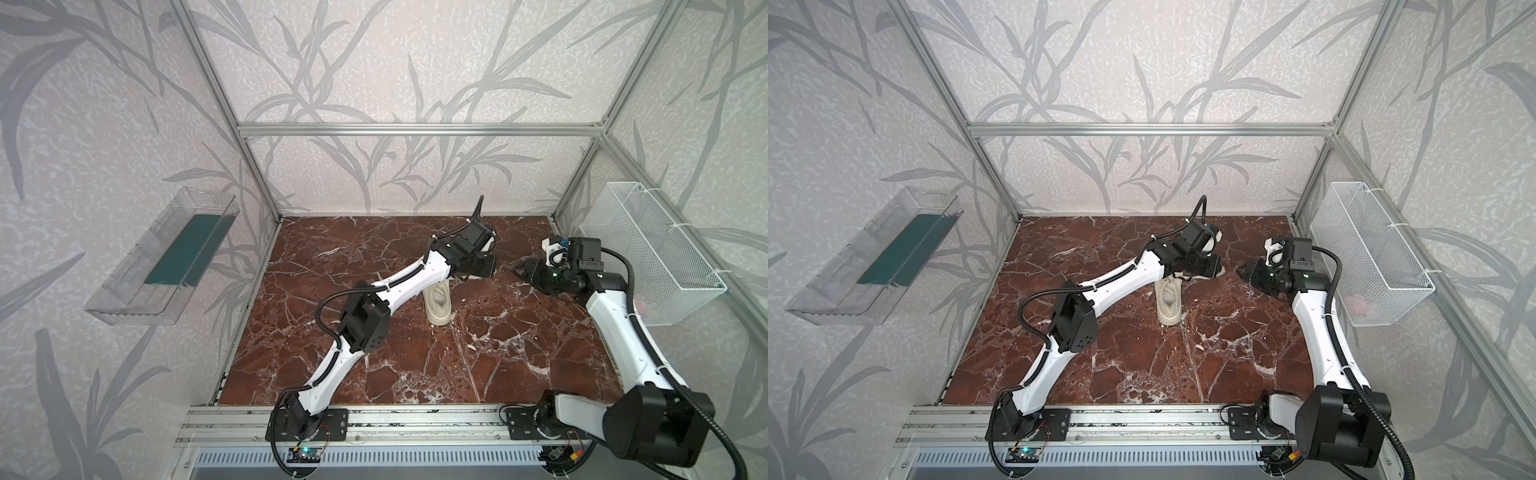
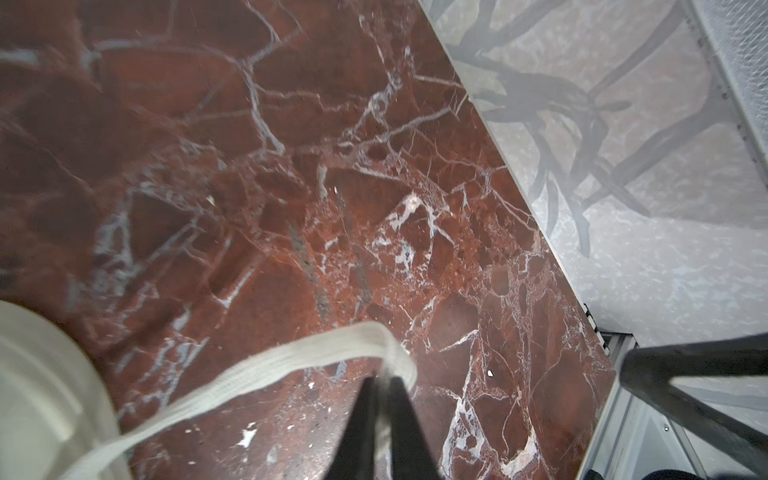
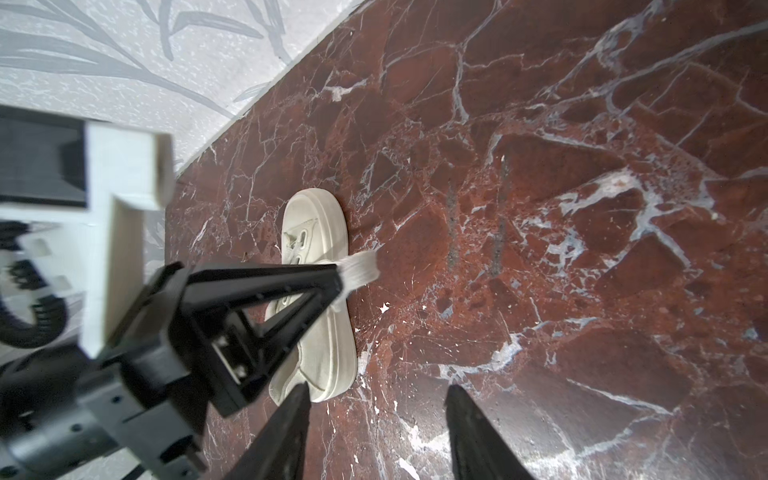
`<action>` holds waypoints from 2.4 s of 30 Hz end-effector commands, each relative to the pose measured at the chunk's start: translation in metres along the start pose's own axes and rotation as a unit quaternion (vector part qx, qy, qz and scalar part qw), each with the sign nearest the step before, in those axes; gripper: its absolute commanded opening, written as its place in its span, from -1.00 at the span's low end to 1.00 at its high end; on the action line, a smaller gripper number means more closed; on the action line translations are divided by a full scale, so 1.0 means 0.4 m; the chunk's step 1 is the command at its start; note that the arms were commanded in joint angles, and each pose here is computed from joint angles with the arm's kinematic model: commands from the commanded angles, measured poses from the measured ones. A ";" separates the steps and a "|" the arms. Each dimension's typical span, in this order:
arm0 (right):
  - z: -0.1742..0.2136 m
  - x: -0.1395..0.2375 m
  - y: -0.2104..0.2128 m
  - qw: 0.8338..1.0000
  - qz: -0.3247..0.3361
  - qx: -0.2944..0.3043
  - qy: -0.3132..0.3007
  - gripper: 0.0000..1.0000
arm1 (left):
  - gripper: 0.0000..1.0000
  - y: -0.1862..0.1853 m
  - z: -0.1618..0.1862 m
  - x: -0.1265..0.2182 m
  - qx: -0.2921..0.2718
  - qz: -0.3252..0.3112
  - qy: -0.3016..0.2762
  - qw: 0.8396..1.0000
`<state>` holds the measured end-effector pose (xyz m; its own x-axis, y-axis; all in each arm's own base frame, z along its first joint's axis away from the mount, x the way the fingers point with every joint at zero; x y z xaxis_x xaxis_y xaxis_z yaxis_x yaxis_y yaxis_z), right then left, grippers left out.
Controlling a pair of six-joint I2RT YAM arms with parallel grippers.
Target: Tie the shoes
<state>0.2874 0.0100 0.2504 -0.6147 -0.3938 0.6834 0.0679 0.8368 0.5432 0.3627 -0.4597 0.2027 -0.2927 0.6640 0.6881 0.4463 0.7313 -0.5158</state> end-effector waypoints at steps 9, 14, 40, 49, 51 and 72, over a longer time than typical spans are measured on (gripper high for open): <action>0.020 0.022 -0.014 1.000 0.007 -0.006 0.003 0.07 | 0.03 -0.047 -0.014 0.017 0.010 0.025 -0.009 1.000; 0.045 -0.001 -0.047 0.997 0.065 0.001 0.052 0.07 | 0.03 -0.051 -0.048 0.077 -0.003 0.010 -0.038 0.999; 0.139 -0.308 -0.058 0.954 0.158 -0.254 0.031 -0.14 | 0.03 0.312 0.022 0.407 0.086 -0.089 -0.119 0.985; 0.113 -0.371 -0.057 0.947 0.169 -0.269 0.039 -0.21 | 0.03 0.396 0.088 0.400 0.117 -0.111 -0.110 0.981; 0.108 -0.384 -0.054 0.947 0.168 -0.270 0.043 -0.22 | 0.03 0.408 0.097 0.397 0.121 -0.113 -0.107 0.980; 0.141 -0.476 -0.100 0.927 0.223 -0.287 0.093 -0.55 | 0.03 0.440 0.118 0.401 0.126 -0.129 -0.104 0.978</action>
<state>0.3618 0.0725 0.0839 -0.3409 -0.1725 0.9241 0.7008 0.6086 0.3721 0.3578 -0.2244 0.1841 -0.5113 0.4551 0.7290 0.1158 0.8770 -0.4664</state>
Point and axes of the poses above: each gripper's point midway between its finger pads, its own x axis back along the fingers, its own y axis along the line the jaws close on, z = x × y, the point moved 7 cm from there along x, back along the fingers, and after that the axes turned 5 degrees about x, right-handed, at the moved point
